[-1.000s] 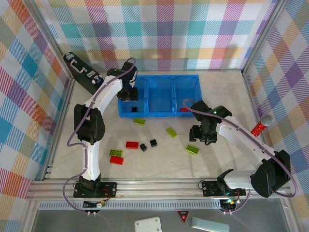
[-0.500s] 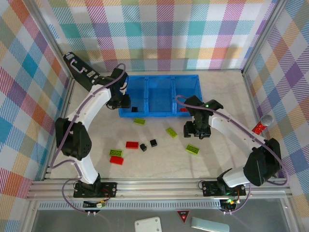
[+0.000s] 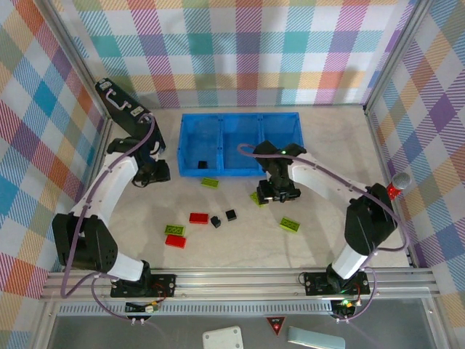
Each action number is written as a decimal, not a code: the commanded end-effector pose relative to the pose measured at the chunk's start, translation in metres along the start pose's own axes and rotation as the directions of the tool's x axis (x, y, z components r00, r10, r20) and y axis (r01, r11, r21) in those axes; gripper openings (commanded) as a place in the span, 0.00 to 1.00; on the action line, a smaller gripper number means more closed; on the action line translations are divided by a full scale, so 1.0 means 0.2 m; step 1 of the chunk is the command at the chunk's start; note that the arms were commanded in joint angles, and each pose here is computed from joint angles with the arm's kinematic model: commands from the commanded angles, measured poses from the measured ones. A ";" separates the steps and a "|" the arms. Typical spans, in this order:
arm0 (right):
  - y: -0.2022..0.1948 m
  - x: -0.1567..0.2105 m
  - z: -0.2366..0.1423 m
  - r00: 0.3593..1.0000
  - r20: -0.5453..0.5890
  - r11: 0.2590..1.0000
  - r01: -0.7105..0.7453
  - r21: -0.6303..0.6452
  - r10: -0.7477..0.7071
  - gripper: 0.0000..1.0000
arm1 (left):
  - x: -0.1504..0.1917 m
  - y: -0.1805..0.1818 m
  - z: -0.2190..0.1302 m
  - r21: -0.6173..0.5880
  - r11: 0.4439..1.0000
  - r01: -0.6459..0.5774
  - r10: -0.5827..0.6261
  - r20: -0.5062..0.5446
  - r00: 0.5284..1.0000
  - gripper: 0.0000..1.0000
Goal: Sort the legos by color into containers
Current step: Pick up the lego from the center of the table, then place the lego in the container.
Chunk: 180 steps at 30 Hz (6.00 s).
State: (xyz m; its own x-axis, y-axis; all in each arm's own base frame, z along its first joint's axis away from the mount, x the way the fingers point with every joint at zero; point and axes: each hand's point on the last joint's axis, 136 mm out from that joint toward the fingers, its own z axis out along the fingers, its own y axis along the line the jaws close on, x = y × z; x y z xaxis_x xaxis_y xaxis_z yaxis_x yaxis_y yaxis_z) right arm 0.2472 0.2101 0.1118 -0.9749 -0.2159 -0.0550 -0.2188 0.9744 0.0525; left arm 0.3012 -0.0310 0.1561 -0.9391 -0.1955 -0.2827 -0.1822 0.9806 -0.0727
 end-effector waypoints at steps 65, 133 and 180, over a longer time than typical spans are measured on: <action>0.01 -0.13 0.50 0.924 0.068 0.926 0.374 0.053 -0.377 0.40 | 0.06 0.11 0.10 0.056 0.998 -0.002 -0.004 0.109 0.994 0.37; 0.20 -0.48 -0.29 0.956 0.285 0.996 0.082 -0.035 -0.068 0.37 | 0.04 0.04 0.03 0.153 0.988 -0.012 -0.011 0.148 0.989 0.37; 0.20 -1.15 0.48 0.983 0.161 0.995 -0.082 -0.057 0.090 0.38 | 0.06 0.01 0.04 0.188 0.982 -0.024 -0.001 0.131 0.991 0.37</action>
State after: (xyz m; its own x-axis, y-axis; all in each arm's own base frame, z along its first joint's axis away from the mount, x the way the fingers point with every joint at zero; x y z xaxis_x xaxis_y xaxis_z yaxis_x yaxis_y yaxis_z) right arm 0.4602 0.3087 0.0372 -0.9661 -0.1493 -0.2107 -0.1781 0.9760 0.1251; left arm 0.2949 -0.0341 0.1433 -0.8945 -0.2057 -0.3969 -0.1148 0.9638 -0.2408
